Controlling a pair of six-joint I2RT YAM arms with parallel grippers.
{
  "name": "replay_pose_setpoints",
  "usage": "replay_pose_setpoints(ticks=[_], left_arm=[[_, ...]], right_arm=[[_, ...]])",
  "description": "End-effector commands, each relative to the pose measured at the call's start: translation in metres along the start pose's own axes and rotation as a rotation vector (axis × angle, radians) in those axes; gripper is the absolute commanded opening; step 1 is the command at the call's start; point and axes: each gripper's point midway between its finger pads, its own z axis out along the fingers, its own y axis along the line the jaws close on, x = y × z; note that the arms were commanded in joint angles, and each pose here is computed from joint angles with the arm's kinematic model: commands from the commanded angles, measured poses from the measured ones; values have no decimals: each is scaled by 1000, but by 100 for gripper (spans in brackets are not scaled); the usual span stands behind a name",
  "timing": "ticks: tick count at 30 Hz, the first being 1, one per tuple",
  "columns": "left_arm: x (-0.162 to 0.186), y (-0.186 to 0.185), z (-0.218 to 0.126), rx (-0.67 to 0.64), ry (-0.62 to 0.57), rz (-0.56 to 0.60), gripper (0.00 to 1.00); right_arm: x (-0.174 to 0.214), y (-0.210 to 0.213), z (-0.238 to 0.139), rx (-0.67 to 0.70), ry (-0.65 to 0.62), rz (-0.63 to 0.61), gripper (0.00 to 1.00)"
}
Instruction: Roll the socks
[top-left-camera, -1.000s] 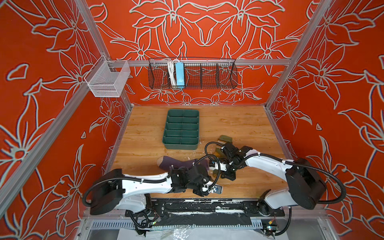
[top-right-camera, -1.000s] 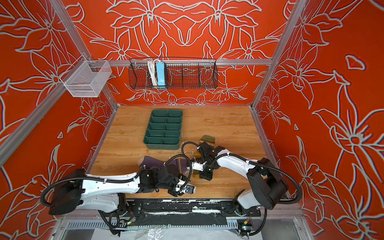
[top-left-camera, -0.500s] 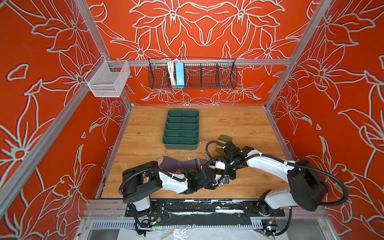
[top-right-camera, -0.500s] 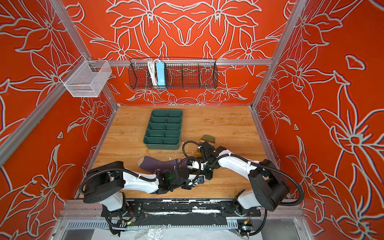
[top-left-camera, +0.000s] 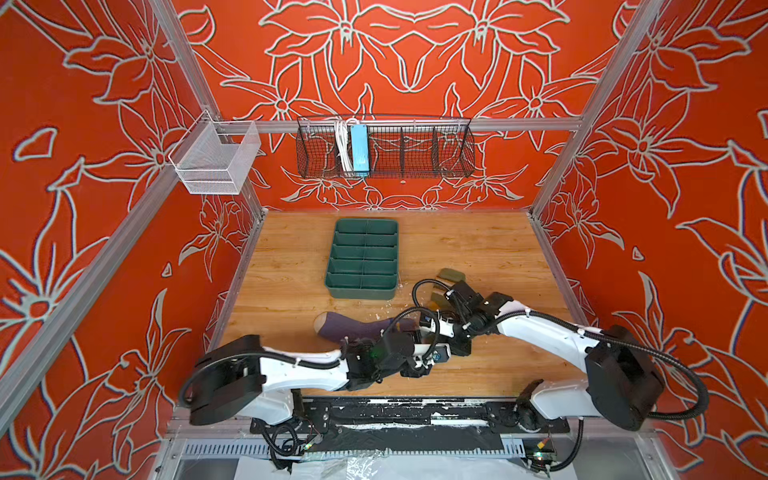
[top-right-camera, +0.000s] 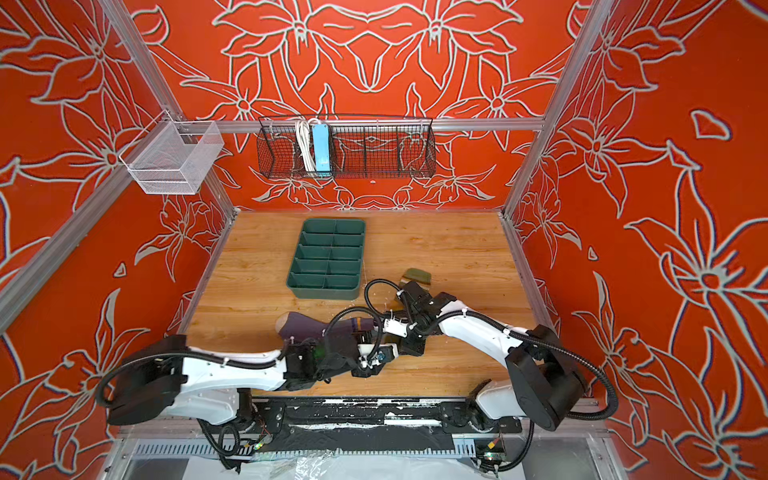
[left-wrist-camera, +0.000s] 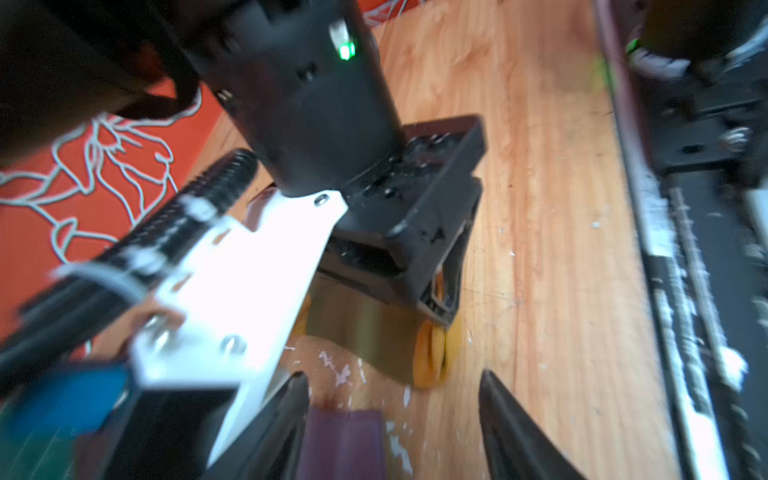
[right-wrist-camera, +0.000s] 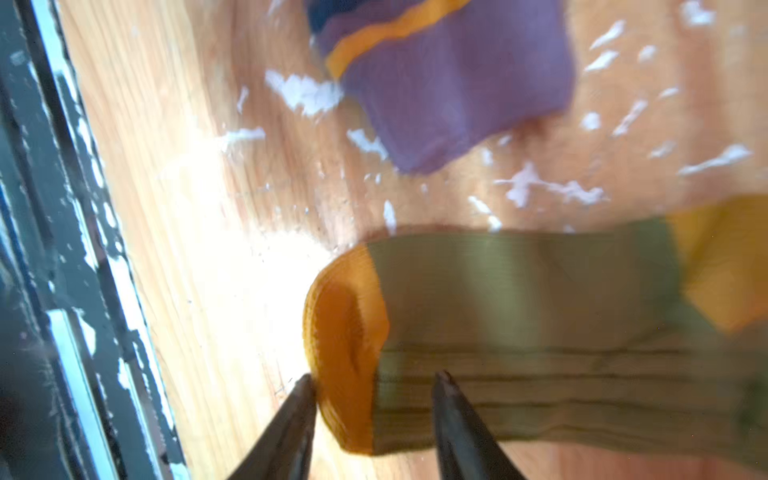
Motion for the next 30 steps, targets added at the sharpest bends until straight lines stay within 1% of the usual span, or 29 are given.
replay_pose_setpoints(ticks=[1,3,4,5,7,8,9,10,11,12,14,16,18,19,21,24,25,27,30], left_arm=[[-12,26,-29,-78,-20,-8,71],[-22,48,-47,-155,-53,-54,77],[-27,64,-56,-201,-74,-110,80],[-31,77,-63,-231,-96,-173,82],[-35,108,-81,-301,-150,-355,91],[-34,121,-86,-318,-167,-445,94],[-33,129,-90,-323,-178,-511,96],[-33,134,-91,-326,-181,-554,96],[-33,138,-93,-328,-178,-583,96],[-34,140,-93,-329,-176,-593,96],[-36,142,-94,-332,-174,-604,97],[-35,144,-94,-342,-179,-635,97],[-35,143,-94,-321,-176,-654,97],[-34,142,-94,-309,-172,-661,100],[-33,139,-92,-279,-169,-657,98],[-39,131,-90,-203,-183,-648,98],[-41,127,-88,-175,-186,-644,98],[-45,121,-84,-126,-189,-647,98],[-49,114,-81,-73,-185,-679,98]], right_arm=[[2,-8,-34,76,31,-36,50],[-10,-29,-59,140,-12,-22,50],[-17,-46,-72,184,-41,-10,51],[-22,-67,-81,249,-57,13,53],[-31,-121,-100,425,-67,78,61],[-35,-151,-108,520,-51,133,68],[-40,-179,-117,597,-40,194,71],[-45,-198,-121,631,-33,248,72],[-52,-214,-123,635,-34,314,71],[-57,-228,-122,631,-38,391,69],[-58,-246,-112,619,5,480,67],[-57,-253,-98,583,43,580,67],[-61,-247,-85,496,43,686,66],[-63,-242,-79,446,41,758,65],[-61,-226,-67,355,53,876,64],[-57,-209,-54,276,31,943,67],[-53,-207,-49,257,33,971,68],[-48,-204,-32,152,37,1051,69],[-39,-205,-11,94,28,1138,69]])
